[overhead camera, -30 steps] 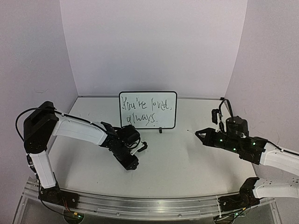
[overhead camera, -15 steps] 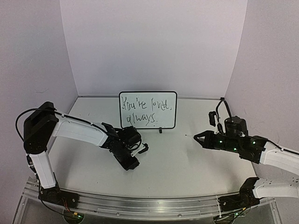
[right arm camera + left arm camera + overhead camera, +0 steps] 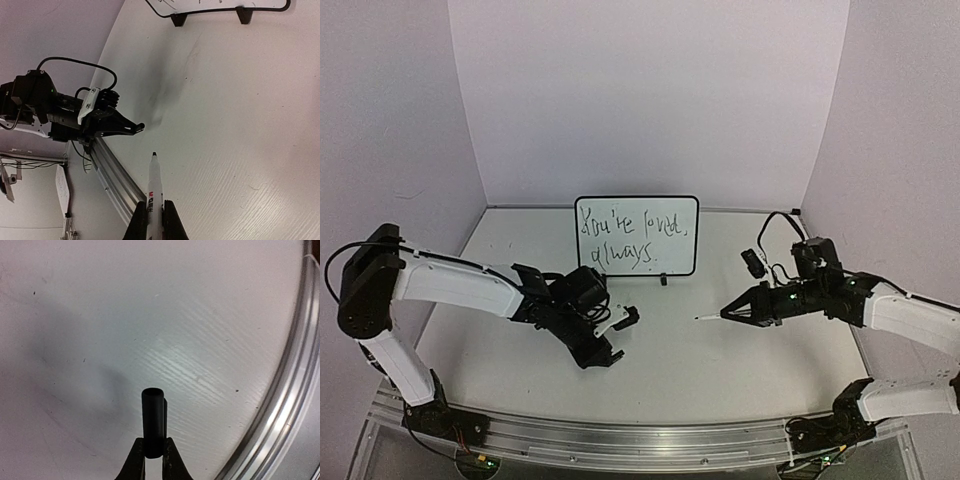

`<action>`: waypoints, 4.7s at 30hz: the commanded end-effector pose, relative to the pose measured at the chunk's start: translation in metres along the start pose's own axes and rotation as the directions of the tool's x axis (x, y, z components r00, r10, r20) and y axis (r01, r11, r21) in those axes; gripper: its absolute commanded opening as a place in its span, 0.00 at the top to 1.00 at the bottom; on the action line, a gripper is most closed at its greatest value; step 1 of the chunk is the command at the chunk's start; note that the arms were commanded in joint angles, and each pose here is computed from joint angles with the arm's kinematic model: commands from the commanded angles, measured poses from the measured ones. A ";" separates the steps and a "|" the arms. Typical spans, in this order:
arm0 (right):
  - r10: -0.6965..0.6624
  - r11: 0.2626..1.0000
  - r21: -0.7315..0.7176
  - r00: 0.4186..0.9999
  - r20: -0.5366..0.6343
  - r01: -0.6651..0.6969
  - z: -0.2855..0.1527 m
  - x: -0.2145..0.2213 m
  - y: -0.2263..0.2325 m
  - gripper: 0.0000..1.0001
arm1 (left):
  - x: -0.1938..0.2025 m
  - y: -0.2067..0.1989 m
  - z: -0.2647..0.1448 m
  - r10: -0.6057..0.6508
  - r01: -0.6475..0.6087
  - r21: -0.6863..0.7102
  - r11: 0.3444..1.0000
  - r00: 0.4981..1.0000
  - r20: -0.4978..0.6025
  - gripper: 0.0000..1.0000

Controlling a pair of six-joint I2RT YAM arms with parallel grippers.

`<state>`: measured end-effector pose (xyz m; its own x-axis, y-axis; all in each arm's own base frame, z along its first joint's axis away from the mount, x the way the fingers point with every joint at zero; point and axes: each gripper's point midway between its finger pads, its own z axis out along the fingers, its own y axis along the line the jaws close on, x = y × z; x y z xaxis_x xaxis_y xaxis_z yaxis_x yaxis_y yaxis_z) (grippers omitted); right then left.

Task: Write a sentence on the whiteboard
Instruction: Pick up the pen cap from the center of the board, then insert the whiteboard marker without the cap into the whiteboard marker.

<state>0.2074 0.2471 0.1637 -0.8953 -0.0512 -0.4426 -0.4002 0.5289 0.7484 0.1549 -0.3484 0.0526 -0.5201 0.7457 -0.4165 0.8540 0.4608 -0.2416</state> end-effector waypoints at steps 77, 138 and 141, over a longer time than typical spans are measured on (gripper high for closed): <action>-0.073 0.933 -0.348 0.897 -0.436 -0.093 0.052 0.053 0.067 1.00 | -0.060 -0.113 -0.051 0.273 -0.341 0.340 0.877 0.934 0.232 1.00; -0.040 0.940 -0.321 0.895 -0.443 -0.117 0.052 0.059 0.053 1.00 | -0.056 -0.111 -0.059 0.259 -0.332 0.327 0.885 0.934 0.247 1.00; -0.043 0.939 -0.323 0.894 -0.446 -0.116 0.052 0.060 0.053 1.00 | -0.056 -0.112 -0.059 0.262 -0.334 0.328 0.884 0.933 0.246 1.00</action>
<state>0.1442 0.3148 0.1514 -0.8803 -0.4336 -0.1926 -0.3226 0.2494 0.9131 0.0877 -0.4059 0.1253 -0.2928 0.7485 -0.5950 0.9174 0.0446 -0.3953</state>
